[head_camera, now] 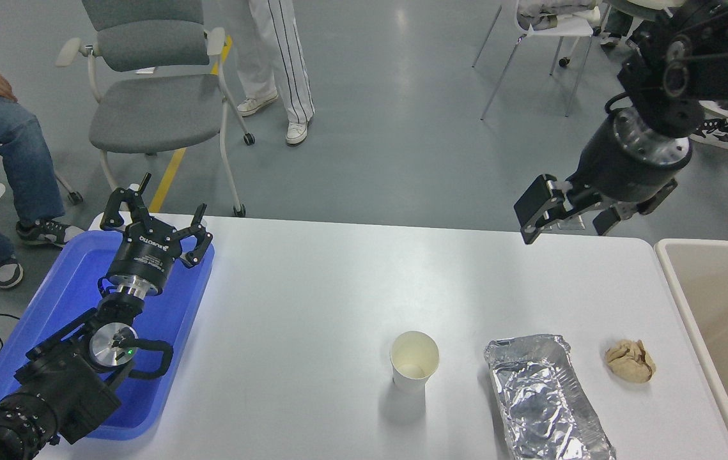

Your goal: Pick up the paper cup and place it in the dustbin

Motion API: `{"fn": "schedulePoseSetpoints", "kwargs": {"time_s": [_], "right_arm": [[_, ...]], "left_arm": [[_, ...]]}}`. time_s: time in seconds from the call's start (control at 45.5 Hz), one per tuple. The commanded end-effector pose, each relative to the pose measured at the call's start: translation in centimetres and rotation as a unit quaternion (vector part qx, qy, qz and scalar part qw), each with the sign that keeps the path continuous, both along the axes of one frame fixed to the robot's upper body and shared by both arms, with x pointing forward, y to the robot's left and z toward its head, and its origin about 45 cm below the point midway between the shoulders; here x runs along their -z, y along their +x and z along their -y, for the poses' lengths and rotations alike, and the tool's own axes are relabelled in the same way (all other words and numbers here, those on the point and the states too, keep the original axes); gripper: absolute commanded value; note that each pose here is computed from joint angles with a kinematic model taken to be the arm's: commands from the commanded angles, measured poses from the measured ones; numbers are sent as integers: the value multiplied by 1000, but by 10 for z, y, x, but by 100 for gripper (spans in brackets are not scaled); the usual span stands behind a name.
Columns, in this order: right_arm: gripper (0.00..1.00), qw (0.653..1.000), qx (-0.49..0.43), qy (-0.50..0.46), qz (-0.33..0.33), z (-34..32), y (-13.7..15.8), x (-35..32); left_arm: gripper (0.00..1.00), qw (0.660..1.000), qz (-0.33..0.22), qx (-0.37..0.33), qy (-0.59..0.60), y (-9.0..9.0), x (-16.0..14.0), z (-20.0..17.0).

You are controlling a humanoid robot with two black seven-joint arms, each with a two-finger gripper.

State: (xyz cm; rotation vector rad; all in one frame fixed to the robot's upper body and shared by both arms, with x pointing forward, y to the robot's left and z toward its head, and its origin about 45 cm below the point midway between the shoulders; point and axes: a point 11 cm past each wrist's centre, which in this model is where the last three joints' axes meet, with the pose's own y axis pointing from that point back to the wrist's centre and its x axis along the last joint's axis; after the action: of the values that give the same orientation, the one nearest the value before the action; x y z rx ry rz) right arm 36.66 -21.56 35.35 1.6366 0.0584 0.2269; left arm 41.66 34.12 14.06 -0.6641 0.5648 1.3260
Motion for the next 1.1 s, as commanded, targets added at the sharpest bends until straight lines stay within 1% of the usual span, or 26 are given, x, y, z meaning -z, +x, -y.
{"fn": "schedulePoseSetpoints", "kwargs": {"time_s": [0.0, 0.088, 0.176, 0.505, 0.659, 0.791, 0.879, 0.967, 1.077], "right_arm": [[100, 999, -19, 4, -47, -19, -12, 36], [96, 999, -29, 8, -24, -26, -9, 52], [96, 999, -41, 19, -6, -33, -7, 66], [95, 996, -66, 56, 10, -70, 4, 115], [96, 994, -90, 56, 26, -76, -2, 139], [96, 992, -109, 63, 11, -79, -14, 166], [96, 992, -114, 52, 16, -77, -11, 175], [96, 993, -107, 41, 10, -70, -14, 188], [96, 994, -102, 33, 18, -67, -11, 191]], "left_arm": [[100, 1000, 0, 0, 0, 0, 0, 0], [100, 1000, 0, -1, 0, 0, 0, 0], [100, 1000, 0, -1, 0, 0, 0, 0], [100, 1000, 0, 1, 0, 0, 0, 0], [100, 1000, 1, 1, 0, 0, -1, 0], [100, 1000, 0, 1, 0, 0, 0, 0], [100, 1000, 1, 1, 0, 0, -1, 0], [100, 1000, 1, 1, 0, 0, -1, 0], [100, 1000, 0, 1, 0, 0, 0, 0]]}}
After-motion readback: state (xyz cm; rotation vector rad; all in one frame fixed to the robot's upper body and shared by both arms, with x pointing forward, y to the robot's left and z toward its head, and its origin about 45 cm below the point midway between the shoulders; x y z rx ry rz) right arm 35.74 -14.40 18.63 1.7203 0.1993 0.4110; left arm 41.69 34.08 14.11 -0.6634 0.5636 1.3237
